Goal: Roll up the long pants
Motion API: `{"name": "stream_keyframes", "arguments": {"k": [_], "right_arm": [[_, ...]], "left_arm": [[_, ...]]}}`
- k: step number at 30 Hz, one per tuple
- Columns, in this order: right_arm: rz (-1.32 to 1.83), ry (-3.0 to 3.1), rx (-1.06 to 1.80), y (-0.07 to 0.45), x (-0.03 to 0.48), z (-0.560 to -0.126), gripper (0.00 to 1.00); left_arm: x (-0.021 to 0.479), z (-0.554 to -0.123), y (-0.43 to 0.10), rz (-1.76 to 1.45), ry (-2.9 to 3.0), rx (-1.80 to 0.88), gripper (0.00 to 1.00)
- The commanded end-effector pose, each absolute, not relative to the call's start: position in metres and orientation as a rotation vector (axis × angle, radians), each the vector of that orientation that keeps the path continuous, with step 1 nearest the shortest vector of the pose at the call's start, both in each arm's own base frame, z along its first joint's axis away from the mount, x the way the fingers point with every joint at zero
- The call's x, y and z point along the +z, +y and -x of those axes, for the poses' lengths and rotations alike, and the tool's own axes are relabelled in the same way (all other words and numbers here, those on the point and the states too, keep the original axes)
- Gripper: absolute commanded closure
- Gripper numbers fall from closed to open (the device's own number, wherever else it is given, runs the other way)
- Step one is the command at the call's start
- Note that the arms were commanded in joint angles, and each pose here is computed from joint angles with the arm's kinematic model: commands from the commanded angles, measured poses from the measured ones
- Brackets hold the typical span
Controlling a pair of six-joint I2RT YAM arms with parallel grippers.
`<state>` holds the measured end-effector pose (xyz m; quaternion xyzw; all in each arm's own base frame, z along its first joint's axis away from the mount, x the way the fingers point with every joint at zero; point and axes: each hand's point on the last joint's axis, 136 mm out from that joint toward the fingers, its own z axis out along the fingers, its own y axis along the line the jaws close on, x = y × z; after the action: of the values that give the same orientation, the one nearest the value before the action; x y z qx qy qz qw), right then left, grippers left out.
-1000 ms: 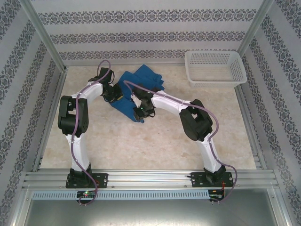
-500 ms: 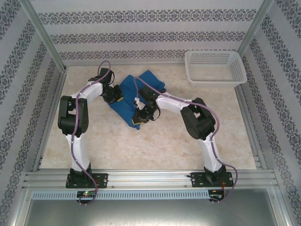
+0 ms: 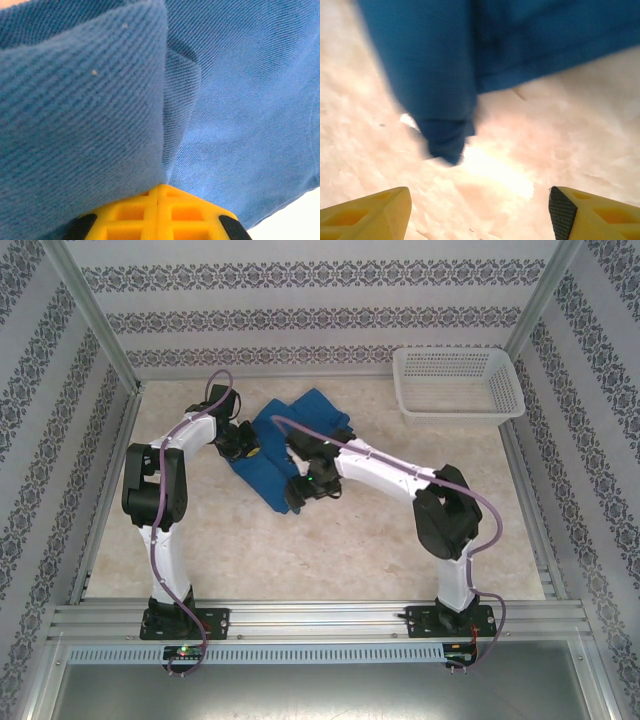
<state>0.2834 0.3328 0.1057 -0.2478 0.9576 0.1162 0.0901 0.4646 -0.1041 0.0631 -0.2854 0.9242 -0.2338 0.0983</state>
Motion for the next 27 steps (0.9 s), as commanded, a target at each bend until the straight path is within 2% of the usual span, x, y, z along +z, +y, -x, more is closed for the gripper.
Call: {"name": "stream_keyframes", "arguments": {"k": [1,7,13,27], "right_arm": [[0.865,2.591,0.002,0.342,0.152,-0.275,0.26],[1.011,2.378,-0.198,0.401,0.153,-0.259,0.23],[1.158,2.2,-0.509,0.43,0.119,-0.278,0.15],[1.186,2.106,-0.746,0.42,0.066,-0.343,0.11]], "left_arm": [[0.056,-0.47,-0.088,0.878,2.715,-0.62,1.0],[0.056,-0.468,-0.091,0.893,2.704,-0.656,1.0],[0.061,-0.466,-0.092,0.893,2.699,-0.672,1.0],[0.068,-0.467,-0.094,0.877,2.686,-0.693,1.0]]}}
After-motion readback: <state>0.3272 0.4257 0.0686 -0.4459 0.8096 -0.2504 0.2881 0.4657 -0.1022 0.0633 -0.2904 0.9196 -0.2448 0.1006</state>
